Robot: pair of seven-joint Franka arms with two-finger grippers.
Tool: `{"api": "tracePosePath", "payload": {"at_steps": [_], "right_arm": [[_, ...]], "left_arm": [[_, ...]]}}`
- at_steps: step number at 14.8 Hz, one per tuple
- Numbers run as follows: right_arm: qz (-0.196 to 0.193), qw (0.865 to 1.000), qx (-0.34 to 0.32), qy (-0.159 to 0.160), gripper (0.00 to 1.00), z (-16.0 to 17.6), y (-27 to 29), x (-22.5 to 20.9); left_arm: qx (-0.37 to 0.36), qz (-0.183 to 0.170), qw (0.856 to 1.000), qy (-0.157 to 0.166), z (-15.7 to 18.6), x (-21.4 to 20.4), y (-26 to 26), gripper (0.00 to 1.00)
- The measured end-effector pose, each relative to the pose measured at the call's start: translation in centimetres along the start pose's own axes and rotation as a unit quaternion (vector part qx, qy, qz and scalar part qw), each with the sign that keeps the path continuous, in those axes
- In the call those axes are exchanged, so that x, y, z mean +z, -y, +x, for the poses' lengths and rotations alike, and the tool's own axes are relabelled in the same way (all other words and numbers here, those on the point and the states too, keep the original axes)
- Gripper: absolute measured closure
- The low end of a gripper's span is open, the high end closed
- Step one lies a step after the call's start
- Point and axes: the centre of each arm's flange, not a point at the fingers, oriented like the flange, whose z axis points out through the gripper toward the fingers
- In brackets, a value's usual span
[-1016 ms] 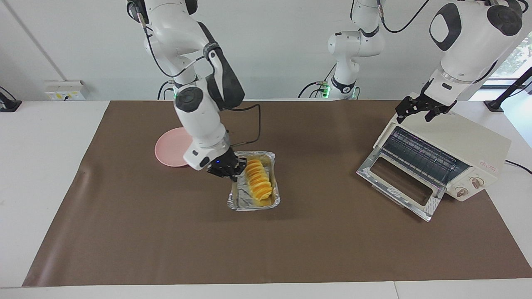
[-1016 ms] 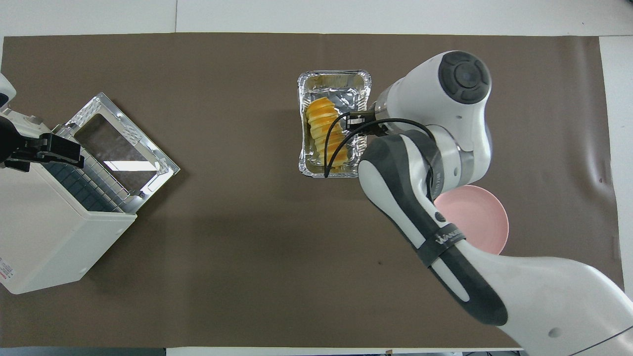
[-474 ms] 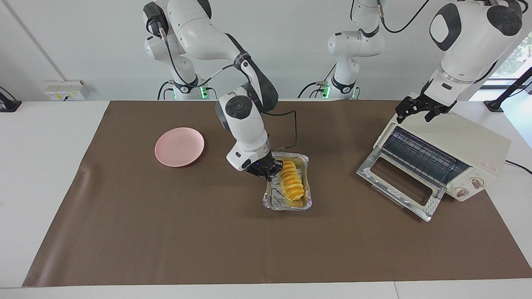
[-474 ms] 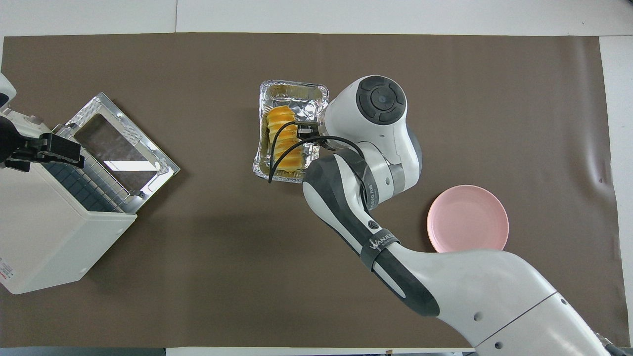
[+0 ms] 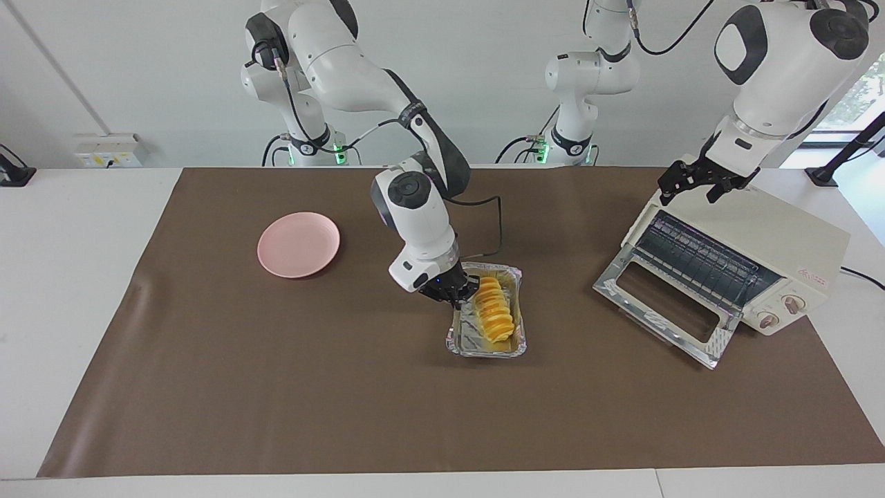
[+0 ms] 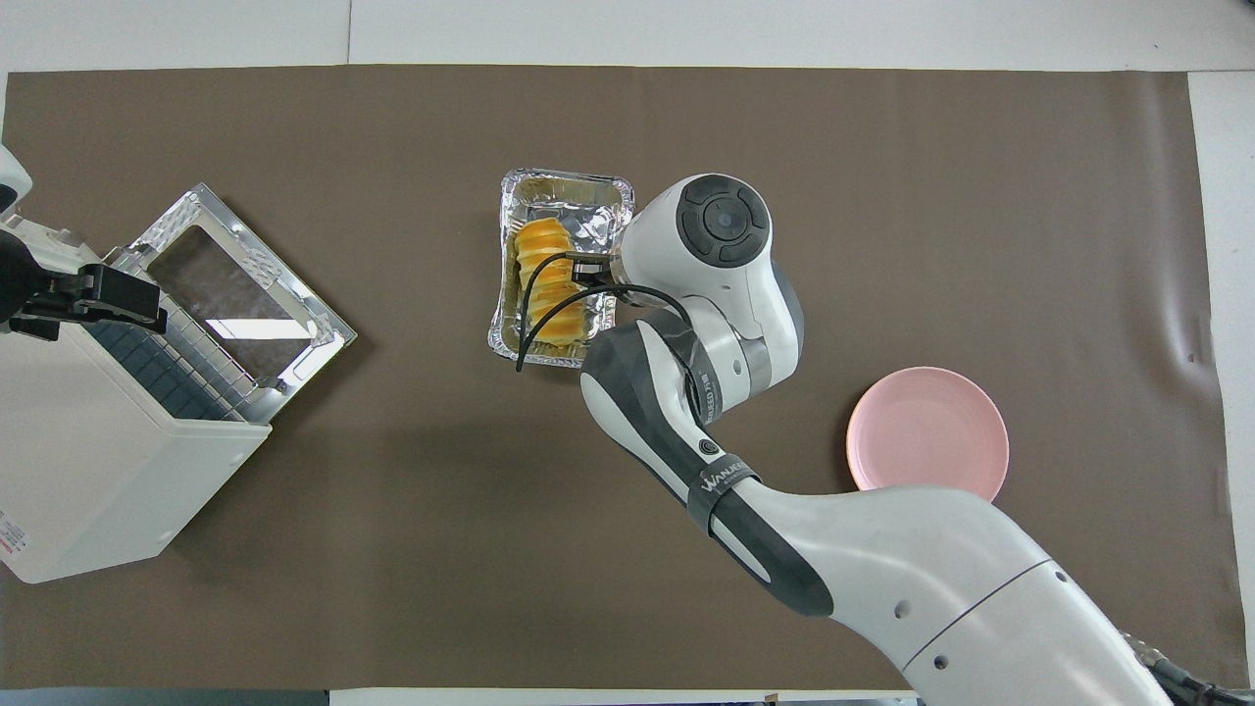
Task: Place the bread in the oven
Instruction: 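Slide the foil tray with the right gripper toward the toaster oven, then release the tray and withdraw the right gripper while the left gripper rises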
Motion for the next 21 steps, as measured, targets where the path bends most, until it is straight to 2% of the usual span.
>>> {"api": "tracePosePath", "payload": {"at_steps": [7,8,12,14,15,17,21], "right_arm": [[-0.007,1.0,0.002,0.007,0.98,-0.3,-0.5,2.3],[-0.007,1.0,0.002,0.007,0.93,-0.3,-0.5,2.3],[-0.012,1.0,-0.006,0.001,0.54,-0.3,-0.4,2.1],[-0.036,0.999,-0.033,-0.022,0.36,0.6,-0.6,1.1],[-0.054,0.997,-0.05,-0.033,0.22,1.2,-1.0,0.0],[-0.074,0.993,-0.077,-0.04,0.02,3.0,-2.8,-3.2],[-0.101,0.986,-0.129,-0.009,0.0,5.8,-10.1,-14.2]], "left_arm": [[0.0,0.0,1.0,0.0,0.0,0.0,0.0,0.0],[0.0,0.0,1.0,0.0,0.0,0.0,0.0,0.0],[0.0,0.0,1.0,0.0,0.0,0.0,0.0,0.0],[0.0,0.0,1.0,0.0,0.0,0.0,0.0,0.0],[0.001,0.0,1.0,0.0,0.0,0.0,-0.1,0.0],[0.002,0.0,1.0,0.0,0.0,0.0,-0.2,0.0],[0.01,0.002,1.0,-0.002,0.0,-0.1,-1.0,0.0]]}}
